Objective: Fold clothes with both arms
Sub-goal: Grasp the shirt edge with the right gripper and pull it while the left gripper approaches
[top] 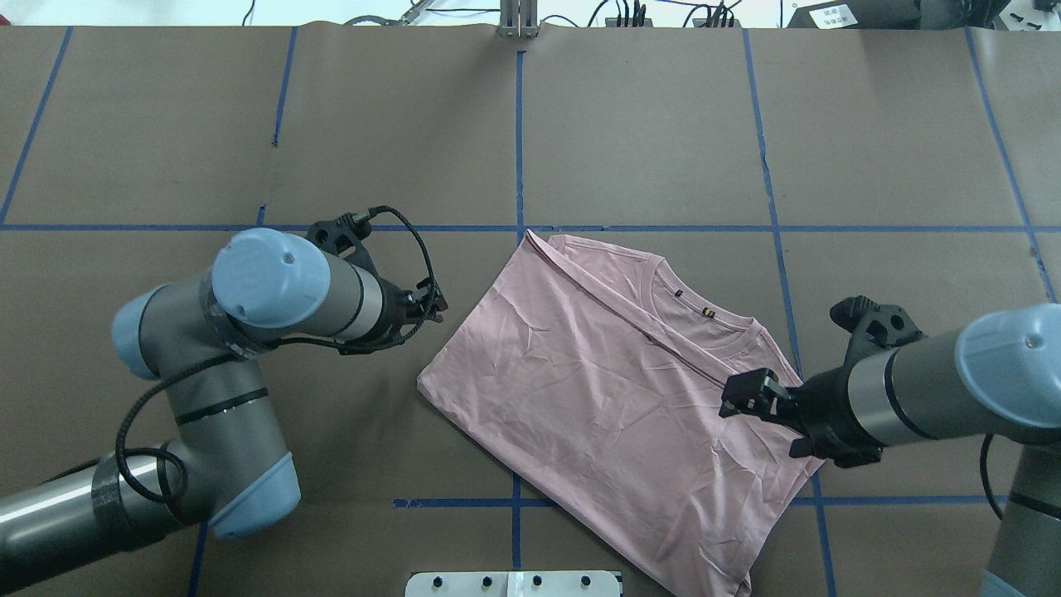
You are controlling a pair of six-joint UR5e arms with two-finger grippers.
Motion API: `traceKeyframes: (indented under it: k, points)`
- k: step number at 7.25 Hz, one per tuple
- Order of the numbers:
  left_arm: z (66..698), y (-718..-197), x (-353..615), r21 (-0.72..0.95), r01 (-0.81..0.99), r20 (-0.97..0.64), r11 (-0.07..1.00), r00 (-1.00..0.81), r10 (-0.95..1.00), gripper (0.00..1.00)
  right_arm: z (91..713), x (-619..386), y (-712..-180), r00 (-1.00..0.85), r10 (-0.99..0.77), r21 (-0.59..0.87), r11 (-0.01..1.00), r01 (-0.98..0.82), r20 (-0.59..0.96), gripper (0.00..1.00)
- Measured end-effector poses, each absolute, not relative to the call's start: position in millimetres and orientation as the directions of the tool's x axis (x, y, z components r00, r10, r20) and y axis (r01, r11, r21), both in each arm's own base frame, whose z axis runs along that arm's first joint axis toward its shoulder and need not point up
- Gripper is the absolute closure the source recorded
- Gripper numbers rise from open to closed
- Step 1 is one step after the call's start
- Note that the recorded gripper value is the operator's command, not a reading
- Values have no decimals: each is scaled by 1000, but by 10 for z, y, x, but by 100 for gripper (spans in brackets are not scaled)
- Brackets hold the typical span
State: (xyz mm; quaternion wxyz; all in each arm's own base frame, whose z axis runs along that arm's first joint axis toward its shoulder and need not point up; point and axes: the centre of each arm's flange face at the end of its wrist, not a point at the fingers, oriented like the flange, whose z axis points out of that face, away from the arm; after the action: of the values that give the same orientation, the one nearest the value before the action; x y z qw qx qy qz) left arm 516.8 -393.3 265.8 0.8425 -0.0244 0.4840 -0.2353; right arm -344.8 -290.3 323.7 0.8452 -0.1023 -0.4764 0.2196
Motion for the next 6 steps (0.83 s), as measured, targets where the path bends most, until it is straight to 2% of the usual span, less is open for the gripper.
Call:
traceKeyframes:
  k: [2, 5, 6]
  points:
    - [2754, -3694, 5386, -261, 374, -776, 890, 467, -424, 35, 3186, -3540, -3305, 410, 488, -366, 865, -343, 771, 0]
    - [2790, -3559, 5519, -259, 363, -757, 895, 500, -422, 37, 3175, -3449, -3504, 386, 501, -357, 850, -388, 774, 0]
    - [2795, -3529, 5549, -259, 359, -754, 897, 505, -420, 47, 3173, -3430, -3526, 385, 500, -353, 850, -391, 776, 0]
